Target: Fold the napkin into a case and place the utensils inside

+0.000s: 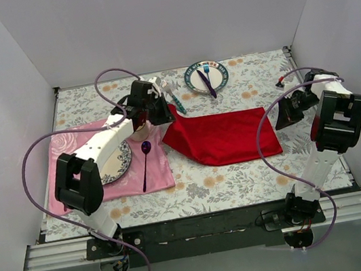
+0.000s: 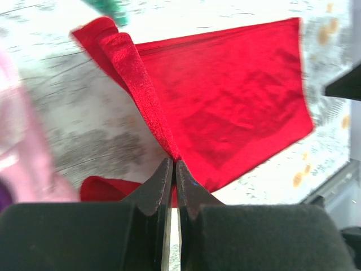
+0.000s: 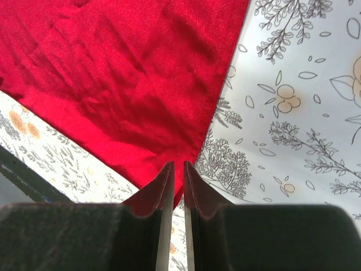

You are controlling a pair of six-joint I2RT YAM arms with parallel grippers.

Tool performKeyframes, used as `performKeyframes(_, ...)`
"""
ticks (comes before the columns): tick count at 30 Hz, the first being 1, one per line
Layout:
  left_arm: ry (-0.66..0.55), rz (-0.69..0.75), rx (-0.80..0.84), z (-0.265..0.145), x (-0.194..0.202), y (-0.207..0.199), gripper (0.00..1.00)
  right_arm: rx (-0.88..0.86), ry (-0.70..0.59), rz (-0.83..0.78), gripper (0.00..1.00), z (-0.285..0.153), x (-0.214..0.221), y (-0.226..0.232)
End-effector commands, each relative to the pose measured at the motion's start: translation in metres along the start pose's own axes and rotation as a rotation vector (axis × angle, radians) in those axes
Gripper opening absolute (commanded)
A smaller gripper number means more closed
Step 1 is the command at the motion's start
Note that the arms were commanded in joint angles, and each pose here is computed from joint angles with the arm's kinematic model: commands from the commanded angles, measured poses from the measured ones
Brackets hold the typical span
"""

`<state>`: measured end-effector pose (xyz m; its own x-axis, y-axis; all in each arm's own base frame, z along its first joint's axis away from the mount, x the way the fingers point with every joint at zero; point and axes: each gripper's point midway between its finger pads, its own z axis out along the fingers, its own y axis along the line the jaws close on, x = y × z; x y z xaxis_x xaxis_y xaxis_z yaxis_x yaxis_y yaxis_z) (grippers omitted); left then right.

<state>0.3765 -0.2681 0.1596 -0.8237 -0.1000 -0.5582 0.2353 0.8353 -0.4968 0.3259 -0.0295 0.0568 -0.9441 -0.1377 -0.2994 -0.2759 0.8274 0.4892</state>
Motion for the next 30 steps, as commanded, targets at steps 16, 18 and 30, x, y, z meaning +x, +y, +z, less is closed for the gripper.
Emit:
performKeyframes(16,0.080,-0.113,0.423,0.078,0.023,-0.197,0.00,-0.025,0.093,0.078,0.02,0.047,0.031,-0.009)
performKeyframes(18,0.101,-0.137,0.426,0.095,0.032,-0.205,0.00,-0.030,0.094,0.082,0.01,0.049,0.032,-0.008)
performKeyframes(30,0.097,-0.224,0.533,0.136,0.059,-0.268,0.00,-0.077,0.066,0.109,0.01,0.050,0.029,0.003)
